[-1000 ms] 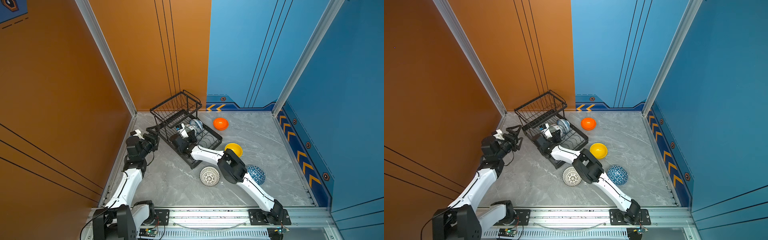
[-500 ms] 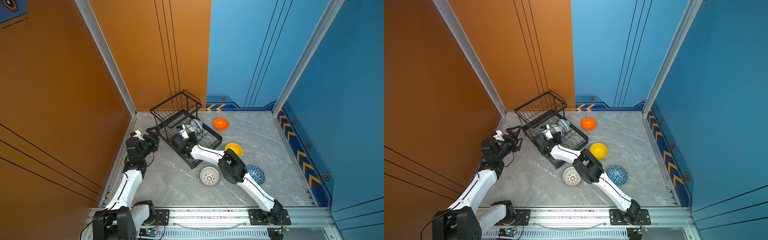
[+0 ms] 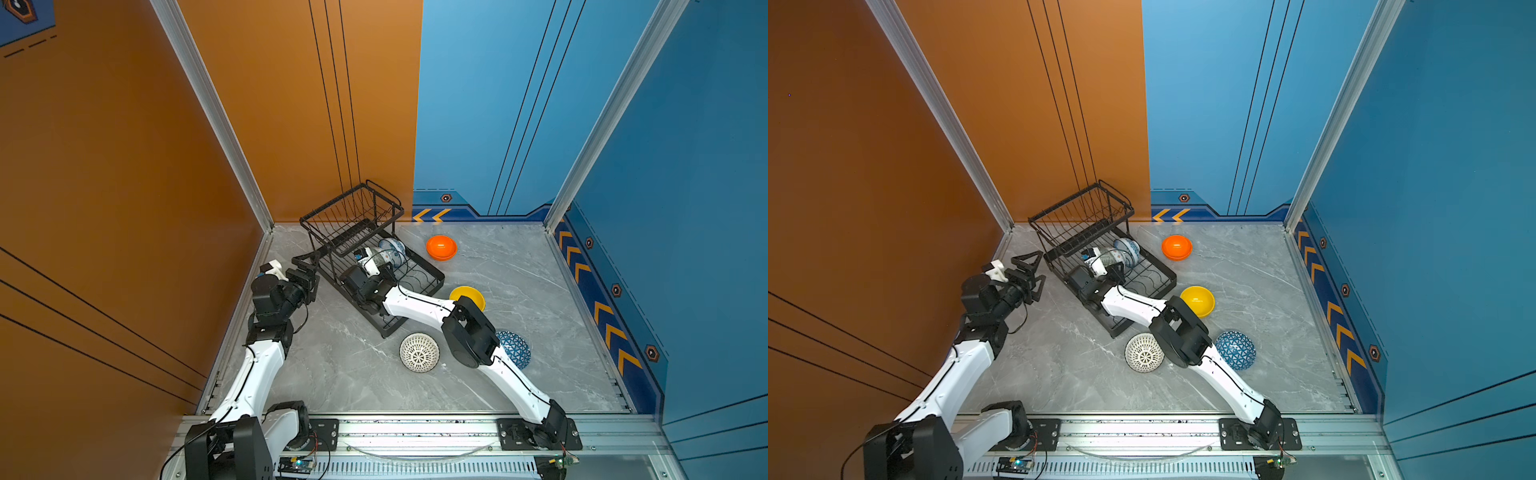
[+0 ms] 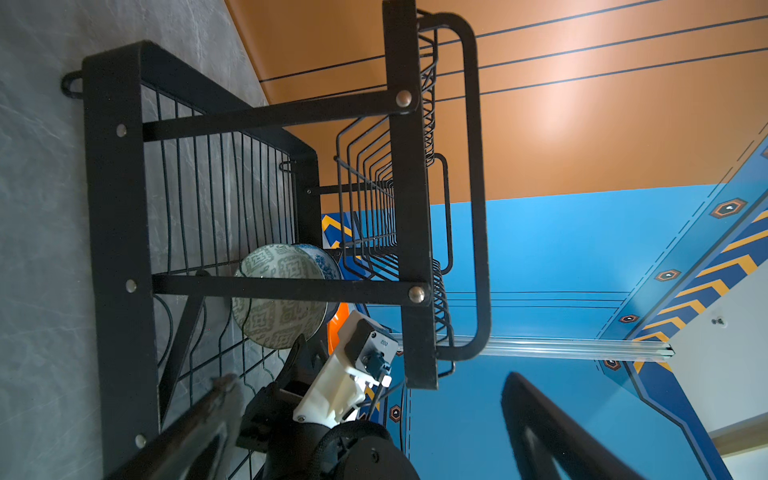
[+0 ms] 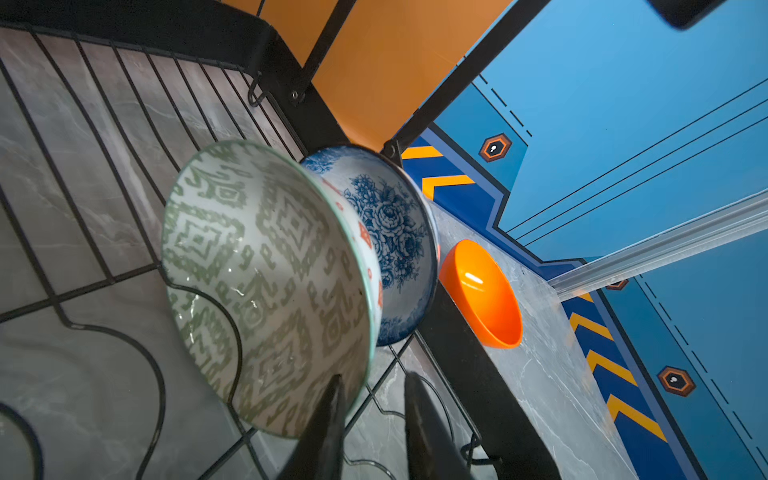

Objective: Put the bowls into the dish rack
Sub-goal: 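Open the right gripper to release the green bowl and lift away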

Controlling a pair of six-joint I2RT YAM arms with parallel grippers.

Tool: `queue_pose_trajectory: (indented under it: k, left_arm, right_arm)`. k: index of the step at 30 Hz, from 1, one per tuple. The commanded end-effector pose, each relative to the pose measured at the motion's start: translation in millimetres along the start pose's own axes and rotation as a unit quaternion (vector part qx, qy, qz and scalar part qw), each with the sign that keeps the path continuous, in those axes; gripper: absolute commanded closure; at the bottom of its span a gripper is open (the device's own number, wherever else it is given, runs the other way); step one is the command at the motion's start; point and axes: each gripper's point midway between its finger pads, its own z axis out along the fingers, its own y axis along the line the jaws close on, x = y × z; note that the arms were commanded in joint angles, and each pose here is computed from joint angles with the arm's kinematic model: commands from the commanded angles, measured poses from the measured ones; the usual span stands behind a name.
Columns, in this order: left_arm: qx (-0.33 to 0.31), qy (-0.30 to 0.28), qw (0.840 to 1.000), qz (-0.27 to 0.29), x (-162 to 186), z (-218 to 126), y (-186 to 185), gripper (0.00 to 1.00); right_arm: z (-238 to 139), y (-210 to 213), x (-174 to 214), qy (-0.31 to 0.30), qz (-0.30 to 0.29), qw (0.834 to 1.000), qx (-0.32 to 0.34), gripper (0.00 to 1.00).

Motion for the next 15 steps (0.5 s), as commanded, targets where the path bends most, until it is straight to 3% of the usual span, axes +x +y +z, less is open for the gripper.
queue_pose_trajectory:
  k: [1, 8, 15]
  left_arm:
    - [-0.002, 0.000, 1.000, 0.006, 2, -4, 1, 0.02]
    - [-0.006, -0.001, 1.000, 0.009, 3, -5, 2, 0.02]
    - [-0.013, -0.003, 1.000, 0.012, 4, -7, 4, 0.02]
  right_arm:
    - [-9, -23, -14, 0.000, 0.016, 1.000, -0.004, 0.70]
    - [-14, -30, -18, -0.002, 0.021, 1.000, -0.009, 0.67]
    - [-22, -37, -18, -0.002, 0.030, 0.999, -0.023, 0.55]
